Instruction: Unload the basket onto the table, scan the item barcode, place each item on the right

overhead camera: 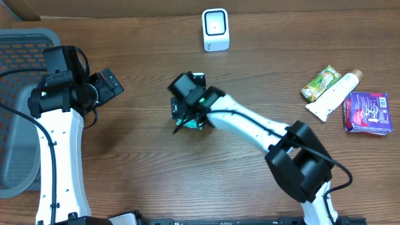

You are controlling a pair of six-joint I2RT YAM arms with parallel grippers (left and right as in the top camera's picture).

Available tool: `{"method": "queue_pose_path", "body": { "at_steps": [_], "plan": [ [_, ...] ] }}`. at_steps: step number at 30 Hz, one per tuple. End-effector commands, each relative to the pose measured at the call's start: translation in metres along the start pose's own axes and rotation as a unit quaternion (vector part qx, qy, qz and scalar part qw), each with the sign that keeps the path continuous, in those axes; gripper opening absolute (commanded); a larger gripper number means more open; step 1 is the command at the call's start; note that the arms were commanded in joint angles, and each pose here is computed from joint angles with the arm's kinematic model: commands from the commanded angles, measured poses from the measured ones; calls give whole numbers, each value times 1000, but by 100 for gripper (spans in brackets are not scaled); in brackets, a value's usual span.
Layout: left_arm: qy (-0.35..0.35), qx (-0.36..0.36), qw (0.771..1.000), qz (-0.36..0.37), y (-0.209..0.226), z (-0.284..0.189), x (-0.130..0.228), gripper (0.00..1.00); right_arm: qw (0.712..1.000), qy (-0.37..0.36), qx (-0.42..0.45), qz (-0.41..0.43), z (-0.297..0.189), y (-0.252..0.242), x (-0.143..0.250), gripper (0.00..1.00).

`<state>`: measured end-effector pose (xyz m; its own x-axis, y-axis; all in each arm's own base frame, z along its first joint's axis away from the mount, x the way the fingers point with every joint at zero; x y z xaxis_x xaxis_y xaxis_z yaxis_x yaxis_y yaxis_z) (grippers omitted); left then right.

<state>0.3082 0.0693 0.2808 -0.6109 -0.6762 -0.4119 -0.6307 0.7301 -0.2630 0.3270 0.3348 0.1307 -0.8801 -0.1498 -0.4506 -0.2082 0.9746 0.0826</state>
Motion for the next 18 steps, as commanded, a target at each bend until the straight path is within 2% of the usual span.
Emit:
{"method": "queue_pose_path", "body": {
  "at_steps": [1, 18],
  "plan": [
    [-9, -2, 1000, -6, -1, -2, -4, 100, 992, -76, 52, 90, -11, -2, -17, 100],
    [-9, -2, 1000, -6, -1, -2, -4, 100, 995, -44, 66, 54, 35, 7, 6, 98]
  ]
}}
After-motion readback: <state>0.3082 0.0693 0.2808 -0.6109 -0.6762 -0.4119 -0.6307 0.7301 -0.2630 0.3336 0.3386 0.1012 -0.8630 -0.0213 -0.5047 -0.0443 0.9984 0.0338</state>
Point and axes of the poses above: each gripper's point midway between its finger pads, its own z axis out along the fingers, its own y axis along the line the jaws close on, x = y × z, the point moved 8 cm from there along -z, back along the fingers, and after that the axes turned 9 degrees about -z, right-handed, at the moved point
